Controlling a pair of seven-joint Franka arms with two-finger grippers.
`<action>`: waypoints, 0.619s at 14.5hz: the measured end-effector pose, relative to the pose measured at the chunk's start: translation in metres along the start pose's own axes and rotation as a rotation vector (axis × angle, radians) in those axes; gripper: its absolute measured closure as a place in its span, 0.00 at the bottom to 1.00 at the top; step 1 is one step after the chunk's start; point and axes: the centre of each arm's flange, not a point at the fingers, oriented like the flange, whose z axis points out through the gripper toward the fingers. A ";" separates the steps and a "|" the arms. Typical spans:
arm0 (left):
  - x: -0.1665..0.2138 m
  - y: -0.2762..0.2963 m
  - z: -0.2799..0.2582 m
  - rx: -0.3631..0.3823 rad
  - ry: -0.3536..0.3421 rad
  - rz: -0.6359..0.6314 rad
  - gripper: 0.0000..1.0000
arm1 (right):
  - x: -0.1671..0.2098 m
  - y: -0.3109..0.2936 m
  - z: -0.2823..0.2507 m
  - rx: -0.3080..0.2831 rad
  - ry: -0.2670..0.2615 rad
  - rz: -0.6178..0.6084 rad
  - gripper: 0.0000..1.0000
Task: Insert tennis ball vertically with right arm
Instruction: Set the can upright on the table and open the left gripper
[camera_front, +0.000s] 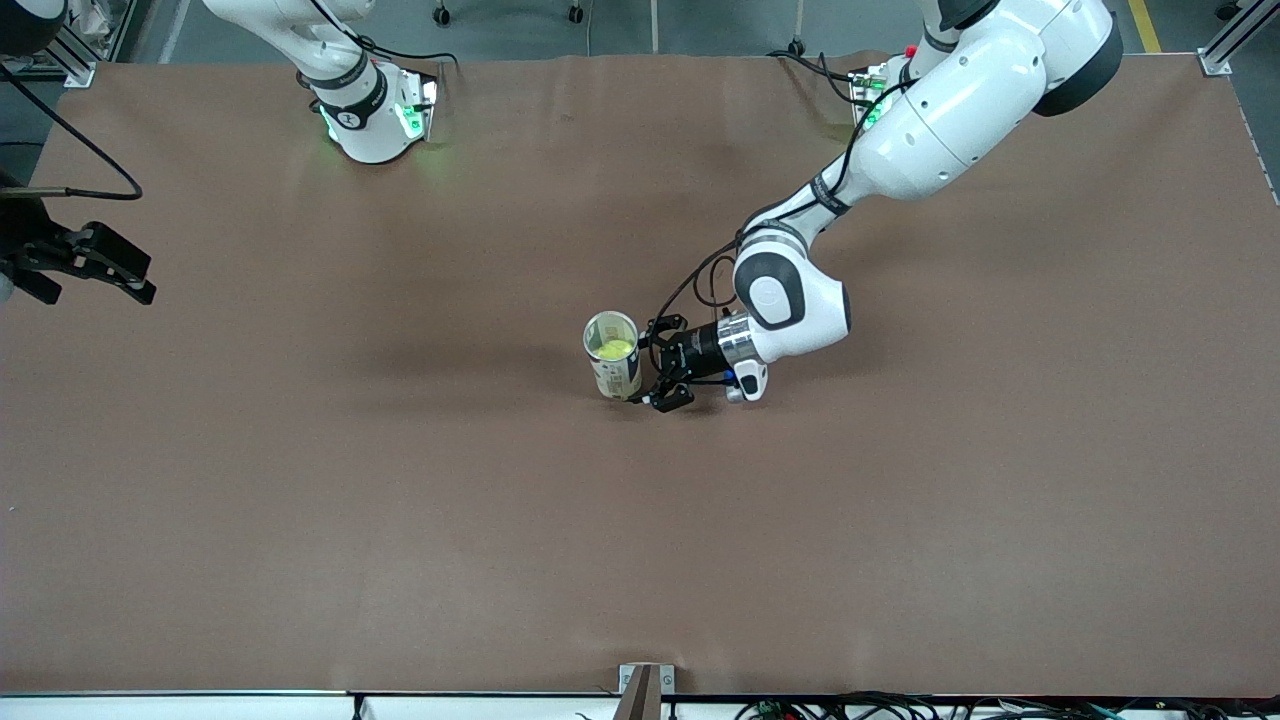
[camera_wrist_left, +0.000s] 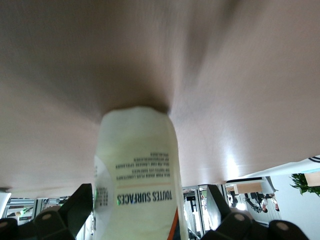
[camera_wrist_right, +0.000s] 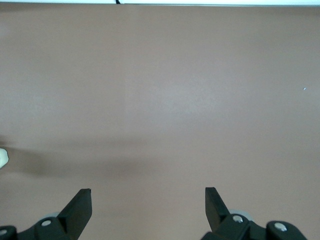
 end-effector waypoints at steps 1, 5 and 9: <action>0.004 0.000 -0.004 -0.001 0.005 0.000 0.00 | 0.001 0.000 -0.003 0.000 0.009 0.000 0.00; 0.008 -0.004 -0.008 0.006 0.015 0.006 0.00 | 0.003 0.003 -0.019 -0.001 0.046 0.006 0.00; 0.007 -0.007 -0.022 0.019 0.038 0.052 0.00 | 0.004 0.007 -0.026 -0.002 0.059 0.012 0.00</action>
